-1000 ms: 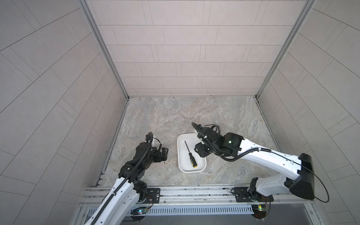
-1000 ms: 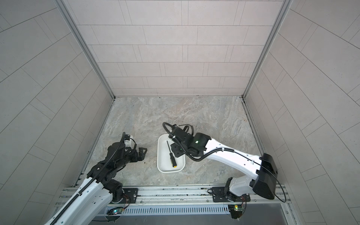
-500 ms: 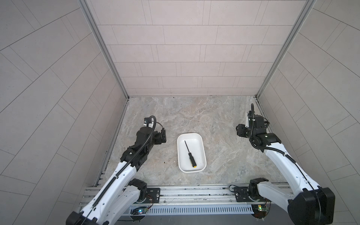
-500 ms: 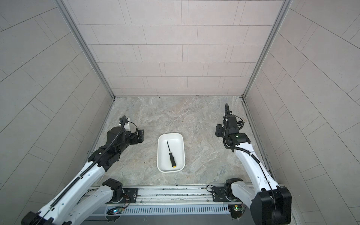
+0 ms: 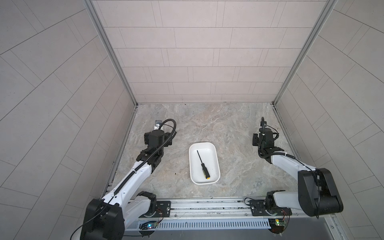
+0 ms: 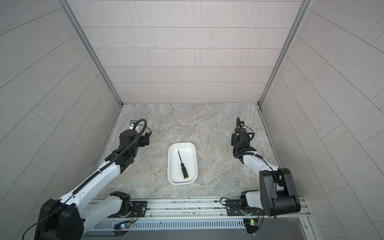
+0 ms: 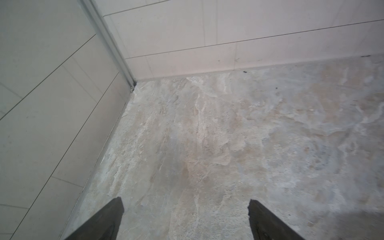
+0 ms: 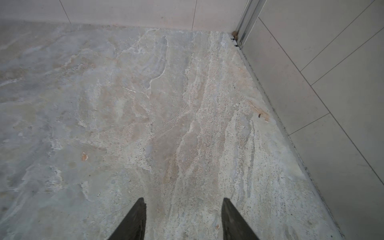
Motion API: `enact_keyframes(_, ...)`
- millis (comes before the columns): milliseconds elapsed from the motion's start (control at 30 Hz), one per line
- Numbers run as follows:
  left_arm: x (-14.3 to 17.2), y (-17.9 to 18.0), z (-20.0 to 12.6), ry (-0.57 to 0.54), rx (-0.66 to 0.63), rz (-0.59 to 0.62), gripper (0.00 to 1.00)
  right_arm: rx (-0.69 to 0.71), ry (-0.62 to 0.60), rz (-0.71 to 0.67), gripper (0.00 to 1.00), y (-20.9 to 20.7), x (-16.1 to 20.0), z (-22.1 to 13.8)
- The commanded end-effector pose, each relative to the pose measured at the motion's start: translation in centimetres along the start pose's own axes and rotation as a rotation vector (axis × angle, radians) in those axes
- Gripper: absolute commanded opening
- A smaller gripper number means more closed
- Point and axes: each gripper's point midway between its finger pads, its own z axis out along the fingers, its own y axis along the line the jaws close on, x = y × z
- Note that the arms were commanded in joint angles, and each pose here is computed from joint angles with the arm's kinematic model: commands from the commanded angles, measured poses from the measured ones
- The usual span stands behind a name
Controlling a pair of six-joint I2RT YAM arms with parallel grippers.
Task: Put the screwdriver in the bin
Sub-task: Reset both arms
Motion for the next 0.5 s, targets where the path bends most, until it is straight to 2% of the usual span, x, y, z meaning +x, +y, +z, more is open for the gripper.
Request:
enact_keyframes(0,0.1,1.4,1.4,-0.048,0.018,-0.067,1.0,0.012,-0.093,-0.008,0.53,0.3,-1.4,1.4)
enact_keyframes(233,1.8,2.9,3.9,-0.073,0.032,-0.148,1.0,0.004,-0.079,-0.019,0.52,0.8,-0.9,2.4)
enact_keyframes(467,3.5,2.3,6.1,-0.049,0.039,-0.167,1.0,0.045,-0.204,0.04,0.52,-0.4,0.6,1.1)
